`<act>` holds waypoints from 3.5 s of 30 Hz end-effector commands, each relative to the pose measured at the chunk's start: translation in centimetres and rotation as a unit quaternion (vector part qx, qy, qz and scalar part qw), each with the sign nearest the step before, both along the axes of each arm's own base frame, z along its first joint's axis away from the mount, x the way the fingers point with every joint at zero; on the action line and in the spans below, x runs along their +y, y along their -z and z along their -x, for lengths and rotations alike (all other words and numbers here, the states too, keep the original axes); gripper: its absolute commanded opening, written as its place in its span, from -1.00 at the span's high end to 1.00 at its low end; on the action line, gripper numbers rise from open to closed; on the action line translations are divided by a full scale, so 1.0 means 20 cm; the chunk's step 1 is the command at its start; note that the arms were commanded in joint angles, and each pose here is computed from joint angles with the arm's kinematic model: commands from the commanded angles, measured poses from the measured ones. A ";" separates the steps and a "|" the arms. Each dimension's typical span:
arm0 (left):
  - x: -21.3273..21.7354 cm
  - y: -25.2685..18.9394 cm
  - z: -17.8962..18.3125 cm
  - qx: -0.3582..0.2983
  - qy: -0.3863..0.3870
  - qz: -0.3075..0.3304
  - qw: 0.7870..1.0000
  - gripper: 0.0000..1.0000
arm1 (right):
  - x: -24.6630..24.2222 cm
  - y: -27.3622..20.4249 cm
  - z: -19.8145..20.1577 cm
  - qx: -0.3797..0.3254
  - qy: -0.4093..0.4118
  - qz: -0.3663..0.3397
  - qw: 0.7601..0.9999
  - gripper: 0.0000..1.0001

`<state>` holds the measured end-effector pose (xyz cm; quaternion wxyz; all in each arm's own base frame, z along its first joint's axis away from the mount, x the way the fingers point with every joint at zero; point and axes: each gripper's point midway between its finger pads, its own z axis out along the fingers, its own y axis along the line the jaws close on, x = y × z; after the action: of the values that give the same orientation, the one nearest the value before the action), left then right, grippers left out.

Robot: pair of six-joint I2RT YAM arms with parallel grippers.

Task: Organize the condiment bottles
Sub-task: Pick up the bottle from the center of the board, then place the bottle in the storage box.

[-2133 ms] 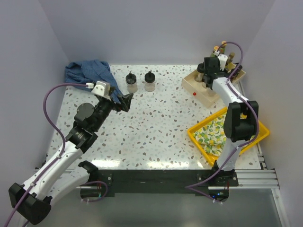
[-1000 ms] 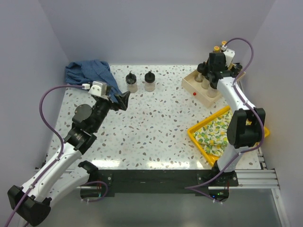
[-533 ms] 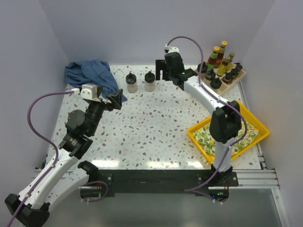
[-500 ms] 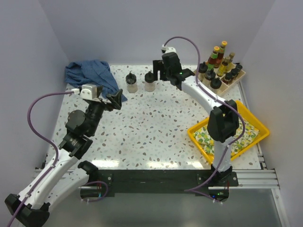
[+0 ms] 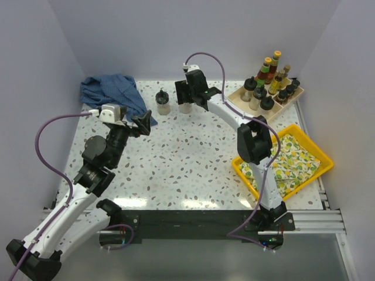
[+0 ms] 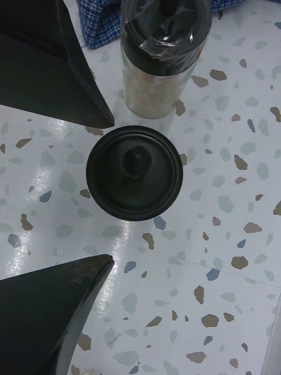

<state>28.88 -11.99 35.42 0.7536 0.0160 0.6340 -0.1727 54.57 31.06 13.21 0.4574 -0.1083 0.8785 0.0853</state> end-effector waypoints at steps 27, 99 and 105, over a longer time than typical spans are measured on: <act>0.00 -0.05 -0.01 -0.017 0.002 0.003 1.000 -1.00 | -0.08 -0.50 0.04 -0.147 0.006 -0.011 0.989 0.47; -0.02 -0.05 0.00 -0.017 0.011 0.004 1.000 -1.00 | -1.64 -0.19 0.14 -0.074 0.377 0.045 0.922 -0.39; -0.01 -0.03 -0.01 -0.012 0.005 0.003 1.000 -1.00 | -1.62 -0.29 0.21 -0.064 0.372 0.029 0.926 -0.71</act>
<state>29.13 -12.70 34.85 0.7463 0.0291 0.6405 -0.1785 50.40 -1.46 13.03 0.4669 0.1802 0.8521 -0.1535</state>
